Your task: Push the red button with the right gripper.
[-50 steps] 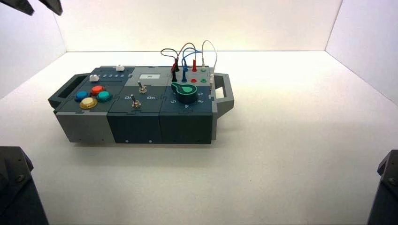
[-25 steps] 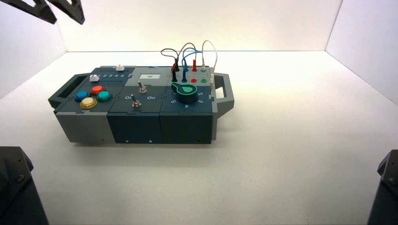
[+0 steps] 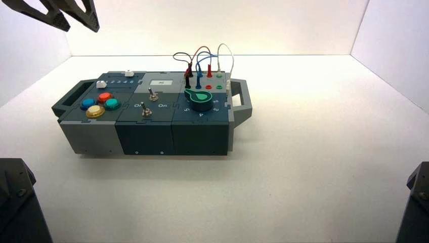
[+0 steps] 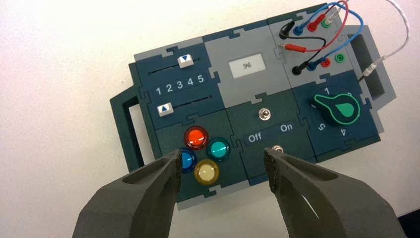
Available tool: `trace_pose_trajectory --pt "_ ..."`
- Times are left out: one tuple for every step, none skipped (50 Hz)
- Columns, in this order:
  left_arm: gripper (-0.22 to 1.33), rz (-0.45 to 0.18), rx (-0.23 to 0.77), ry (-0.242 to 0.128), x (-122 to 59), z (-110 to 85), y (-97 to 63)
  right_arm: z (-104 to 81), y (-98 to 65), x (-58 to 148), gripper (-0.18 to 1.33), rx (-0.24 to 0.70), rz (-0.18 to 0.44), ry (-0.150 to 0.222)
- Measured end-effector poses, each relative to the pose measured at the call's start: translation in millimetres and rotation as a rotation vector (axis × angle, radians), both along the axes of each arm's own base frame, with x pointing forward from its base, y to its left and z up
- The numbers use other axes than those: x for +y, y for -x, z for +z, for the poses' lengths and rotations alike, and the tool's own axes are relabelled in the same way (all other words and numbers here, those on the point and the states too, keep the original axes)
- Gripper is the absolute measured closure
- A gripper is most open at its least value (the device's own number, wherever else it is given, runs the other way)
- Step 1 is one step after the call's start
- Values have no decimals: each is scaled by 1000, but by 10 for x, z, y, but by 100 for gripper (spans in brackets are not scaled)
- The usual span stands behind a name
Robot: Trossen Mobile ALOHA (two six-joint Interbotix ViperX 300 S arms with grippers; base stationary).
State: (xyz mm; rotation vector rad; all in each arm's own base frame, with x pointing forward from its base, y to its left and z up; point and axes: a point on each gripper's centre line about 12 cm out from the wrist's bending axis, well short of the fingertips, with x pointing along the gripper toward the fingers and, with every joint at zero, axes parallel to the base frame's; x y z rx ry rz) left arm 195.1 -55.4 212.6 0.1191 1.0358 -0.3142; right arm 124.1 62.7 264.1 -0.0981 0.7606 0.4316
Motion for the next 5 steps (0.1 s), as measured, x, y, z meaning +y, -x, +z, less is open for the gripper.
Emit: trace_pose_trajectory --pt "-20 0 0 0 0 0 0 -6 1 0 -18 1 0 1" --pt "-20 -2 0 0 -3 0 1 -6 1 0 -18 1 0 1" --pt "-20 -2 0 0 -3 0 1 0 0 0 -18 0 0 0" --pt "-20 -2 -1 0 -3 3 2 -6 1 0 -18 1 0 1" --pt "-20 -2 -2 -1 -1 3 2 -5 -1 0 -18 0 0 0"
